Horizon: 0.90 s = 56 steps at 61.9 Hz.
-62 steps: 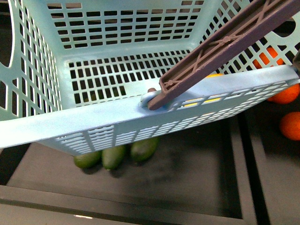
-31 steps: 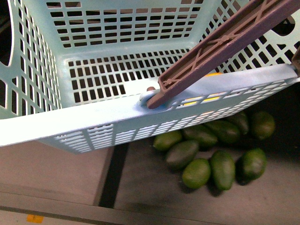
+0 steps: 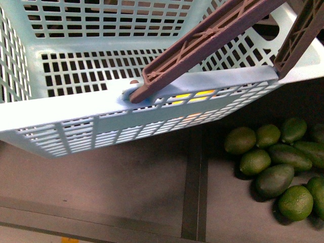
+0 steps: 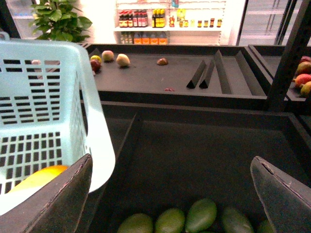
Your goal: Pick mango and avocado into basket
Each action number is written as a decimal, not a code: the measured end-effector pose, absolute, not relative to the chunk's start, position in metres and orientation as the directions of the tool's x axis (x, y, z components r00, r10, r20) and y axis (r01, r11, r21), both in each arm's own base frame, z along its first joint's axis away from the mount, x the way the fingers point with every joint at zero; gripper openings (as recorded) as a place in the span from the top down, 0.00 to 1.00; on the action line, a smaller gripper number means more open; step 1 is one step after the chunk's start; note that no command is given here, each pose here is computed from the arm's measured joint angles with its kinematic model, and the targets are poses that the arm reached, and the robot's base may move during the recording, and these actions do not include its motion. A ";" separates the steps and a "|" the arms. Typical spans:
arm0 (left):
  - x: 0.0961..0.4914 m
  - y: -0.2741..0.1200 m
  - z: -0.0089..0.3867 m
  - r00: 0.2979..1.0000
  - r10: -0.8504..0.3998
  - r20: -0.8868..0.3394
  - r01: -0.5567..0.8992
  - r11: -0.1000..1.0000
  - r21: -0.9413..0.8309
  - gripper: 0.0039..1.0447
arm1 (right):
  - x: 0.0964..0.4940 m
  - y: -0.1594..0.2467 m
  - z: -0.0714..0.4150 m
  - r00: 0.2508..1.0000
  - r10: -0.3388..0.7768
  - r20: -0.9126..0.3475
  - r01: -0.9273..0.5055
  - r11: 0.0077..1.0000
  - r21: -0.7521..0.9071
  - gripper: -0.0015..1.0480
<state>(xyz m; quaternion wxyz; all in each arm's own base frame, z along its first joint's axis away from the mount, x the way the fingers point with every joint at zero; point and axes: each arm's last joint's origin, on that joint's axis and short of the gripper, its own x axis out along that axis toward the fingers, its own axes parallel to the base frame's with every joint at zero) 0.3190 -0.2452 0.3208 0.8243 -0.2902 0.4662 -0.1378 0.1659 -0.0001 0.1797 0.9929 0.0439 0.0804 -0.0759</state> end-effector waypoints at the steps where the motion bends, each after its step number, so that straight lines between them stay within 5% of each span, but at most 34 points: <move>1: 0.319 -0.245 0.321 0.527 -0.499 -0.689 -0.043 0.793 -0.608 0.87 | 0.167 -0.001 0.181 0.966 -0.170 -0.196 0.189 0.978 0.083 0.08; 6: 0.317 -0.248 0.321 0.516 -0.509 -0.689 -0.042 0.788 -0.614 0.87 | 0.174 -0.011 0.184 0.866 -0.314 -0.388 0.375 0.922 0.091 0.08; 14: 0.315 -0.251 0.321 0.500 -0.528 -0.687 -0.033 0.781 -0.624 0.87 | 0.186 -0.034 0.174 0.826 -0.298 -0.478 0.393 0.913 0.109 0.08; 26: 0.313 -0.253 0.321 0.491 -0.536 -0.686 -0.027 0.778 -0.627 0.87 | 0.222 -0.108 0.145 0.839 -0.256 -0.480 0.280 0.960 -0.023 0.08; 44: 0.315 -0.250 0.321 0.518 -0.508 -0.688 -0.037 0.791 -0.611 0.87 | 0.228 -0.193 0.054 0.585 -0.223 -0.780 -0.014 0.959 -0.285 0.08; 56: 0.314 -0.251 0.321 0.498 -0.530 -0.687 -0.031 0.780 -0.625 0.87 | 0.242 -0.197 0.030 0.528 -0.073 -0.846 -0.262 0.934 -0.244 0.08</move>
